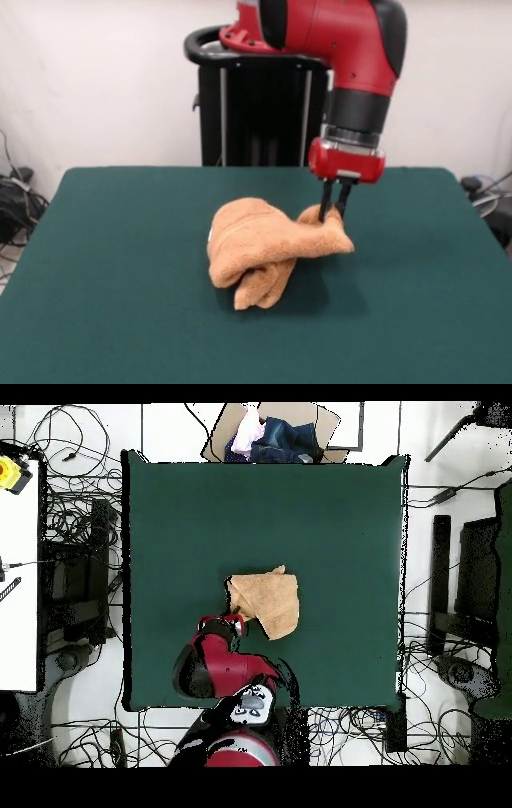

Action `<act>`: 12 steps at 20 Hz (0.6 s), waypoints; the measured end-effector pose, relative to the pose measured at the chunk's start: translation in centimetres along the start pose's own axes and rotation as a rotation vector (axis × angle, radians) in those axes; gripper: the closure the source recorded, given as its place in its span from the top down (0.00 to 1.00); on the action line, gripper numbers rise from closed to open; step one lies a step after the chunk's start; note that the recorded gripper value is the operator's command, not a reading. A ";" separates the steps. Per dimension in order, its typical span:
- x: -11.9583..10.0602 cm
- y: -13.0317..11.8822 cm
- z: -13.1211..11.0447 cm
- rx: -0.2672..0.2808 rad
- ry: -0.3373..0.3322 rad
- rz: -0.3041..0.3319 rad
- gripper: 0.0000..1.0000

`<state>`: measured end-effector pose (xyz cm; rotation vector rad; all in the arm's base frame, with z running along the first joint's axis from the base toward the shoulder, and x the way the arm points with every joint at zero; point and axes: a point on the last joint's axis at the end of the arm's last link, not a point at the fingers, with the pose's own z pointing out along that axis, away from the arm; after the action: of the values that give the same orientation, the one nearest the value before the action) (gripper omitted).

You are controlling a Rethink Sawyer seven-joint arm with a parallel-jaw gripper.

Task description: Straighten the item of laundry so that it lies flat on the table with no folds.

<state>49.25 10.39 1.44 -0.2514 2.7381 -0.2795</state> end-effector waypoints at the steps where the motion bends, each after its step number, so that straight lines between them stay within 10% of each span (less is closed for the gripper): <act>1: -0.2 0.0 -0.4 0.000 0.000 0.002 0.00; 12: -2.6 0.6 -6.1 -0.019 0.042 0.010 0.00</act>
<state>49.20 12.44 7.73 -0.2396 2.7837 -0.2591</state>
